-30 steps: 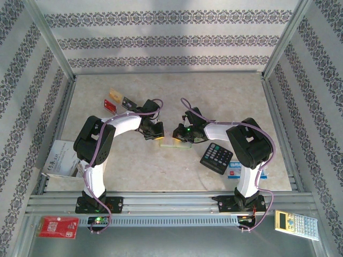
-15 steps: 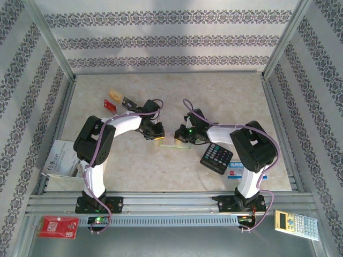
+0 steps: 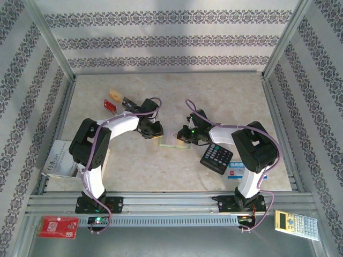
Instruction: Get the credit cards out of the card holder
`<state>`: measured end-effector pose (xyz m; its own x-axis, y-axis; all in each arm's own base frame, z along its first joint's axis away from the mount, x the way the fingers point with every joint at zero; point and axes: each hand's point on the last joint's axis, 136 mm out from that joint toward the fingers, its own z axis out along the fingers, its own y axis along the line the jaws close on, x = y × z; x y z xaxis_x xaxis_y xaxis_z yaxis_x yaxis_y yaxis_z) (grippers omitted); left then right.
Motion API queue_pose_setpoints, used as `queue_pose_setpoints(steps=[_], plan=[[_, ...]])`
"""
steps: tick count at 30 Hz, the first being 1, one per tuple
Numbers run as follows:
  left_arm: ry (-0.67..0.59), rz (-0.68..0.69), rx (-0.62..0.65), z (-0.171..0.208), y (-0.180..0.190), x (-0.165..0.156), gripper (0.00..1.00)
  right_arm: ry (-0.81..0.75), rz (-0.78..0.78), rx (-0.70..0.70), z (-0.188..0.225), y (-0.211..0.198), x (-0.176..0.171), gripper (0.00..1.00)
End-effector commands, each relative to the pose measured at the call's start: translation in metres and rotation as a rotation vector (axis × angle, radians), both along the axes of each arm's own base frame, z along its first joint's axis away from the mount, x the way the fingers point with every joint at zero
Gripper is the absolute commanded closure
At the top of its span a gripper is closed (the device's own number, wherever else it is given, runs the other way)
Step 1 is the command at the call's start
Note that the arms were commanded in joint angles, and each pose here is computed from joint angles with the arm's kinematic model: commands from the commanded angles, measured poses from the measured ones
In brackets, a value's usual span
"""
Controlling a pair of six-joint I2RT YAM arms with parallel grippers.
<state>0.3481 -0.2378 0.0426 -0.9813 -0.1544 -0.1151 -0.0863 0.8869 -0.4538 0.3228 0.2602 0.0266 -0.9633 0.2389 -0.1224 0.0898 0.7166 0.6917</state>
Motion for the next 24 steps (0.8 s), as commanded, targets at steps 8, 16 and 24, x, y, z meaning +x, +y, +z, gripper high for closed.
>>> queue_pose_setpoints(steps=[8, 16, 24], plan=[[-0.009, -0.038, -0.145, 0.004, -0.04, 0.001, 0.83, -0.015, 0.004, -0.005, 0.003, -0.003, 0.003, 0.97], [0.067, -0.016, -0.034, -0.028, -0.025, -0.008, 0.88, -0.002, 0.012, 0.013, 0.002, 0.001, 0.002, 0.86], [0.101, 0.004, -0.01, -0.04, -0.017, -0.016, 0.88, 0.024, 0.025, 0.024, -0.004, 0.006, -0.001, 0.77]])
